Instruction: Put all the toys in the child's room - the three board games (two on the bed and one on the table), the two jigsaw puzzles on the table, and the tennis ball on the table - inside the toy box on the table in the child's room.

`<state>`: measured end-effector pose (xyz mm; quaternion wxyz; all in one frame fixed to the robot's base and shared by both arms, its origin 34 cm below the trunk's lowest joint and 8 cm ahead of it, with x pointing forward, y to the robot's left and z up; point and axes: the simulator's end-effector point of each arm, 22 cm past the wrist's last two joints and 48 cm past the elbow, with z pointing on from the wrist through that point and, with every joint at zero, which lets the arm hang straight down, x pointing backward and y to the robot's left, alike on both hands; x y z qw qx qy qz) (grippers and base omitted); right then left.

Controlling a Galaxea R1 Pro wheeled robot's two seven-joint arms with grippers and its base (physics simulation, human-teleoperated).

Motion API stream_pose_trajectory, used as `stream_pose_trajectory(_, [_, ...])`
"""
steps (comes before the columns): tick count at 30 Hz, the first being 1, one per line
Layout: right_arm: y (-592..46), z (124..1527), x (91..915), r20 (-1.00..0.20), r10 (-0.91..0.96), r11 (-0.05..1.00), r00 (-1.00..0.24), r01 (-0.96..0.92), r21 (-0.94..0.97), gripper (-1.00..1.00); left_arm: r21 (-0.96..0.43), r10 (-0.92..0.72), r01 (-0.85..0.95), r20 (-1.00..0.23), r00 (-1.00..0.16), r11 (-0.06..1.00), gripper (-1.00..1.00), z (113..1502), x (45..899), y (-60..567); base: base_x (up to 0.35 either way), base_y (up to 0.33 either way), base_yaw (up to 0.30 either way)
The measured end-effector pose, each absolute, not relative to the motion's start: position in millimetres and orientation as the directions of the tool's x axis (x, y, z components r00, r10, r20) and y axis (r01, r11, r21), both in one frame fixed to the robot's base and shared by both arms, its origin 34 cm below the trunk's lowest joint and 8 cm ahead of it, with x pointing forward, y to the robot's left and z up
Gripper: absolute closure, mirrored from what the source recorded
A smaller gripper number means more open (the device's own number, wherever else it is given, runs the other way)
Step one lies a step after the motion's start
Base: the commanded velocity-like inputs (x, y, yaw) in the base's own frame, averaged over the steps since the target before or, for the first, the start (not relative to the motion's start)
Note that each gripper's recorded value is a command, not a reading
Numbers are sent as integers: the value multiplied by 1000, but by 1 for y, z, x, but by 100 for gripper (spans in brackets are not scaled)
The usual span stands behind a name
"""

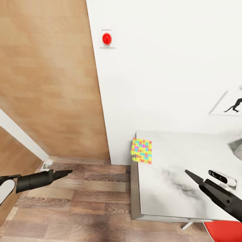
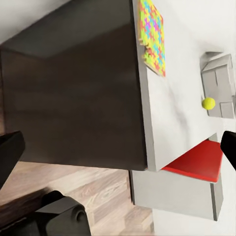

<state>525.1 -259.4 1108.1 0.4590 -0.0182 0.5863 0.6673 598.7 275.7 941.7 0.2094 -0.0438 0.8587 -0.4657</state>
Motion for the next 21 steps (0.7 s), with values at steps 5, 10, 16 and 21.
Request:
stream_pose_trajectory(5, [-265, 1111, 526, -576, 596, 130, -559, -641, 757, -100, -816, -269, 125, -325, -907, 564, -100, 945, 599, 276, 0, 0, -182])
stream_pose_trajectory(10, [-266, 1114, 525, -582, 598, 135, -552, -646, 751, -100, -815, -269, 130, -331, -904, 564, -100, 948, 600, 277, 0, 0, -185])
stream_pose_trajectory(16, [-267, 1117, 525, -588, 597, 137, -546, -652, 746, -100, -813, -269, 137, -339, -901, 566, -100, 952, 600, 278, 0, 0, -187])
stream_pose_trajectory(21, [-267, 1120, 524, -591, 597, 137, -542, -658, 741, -100, -812, -269, 142, -345, -899, 566, -100, 956, 600, 279, 0, 0, -187])
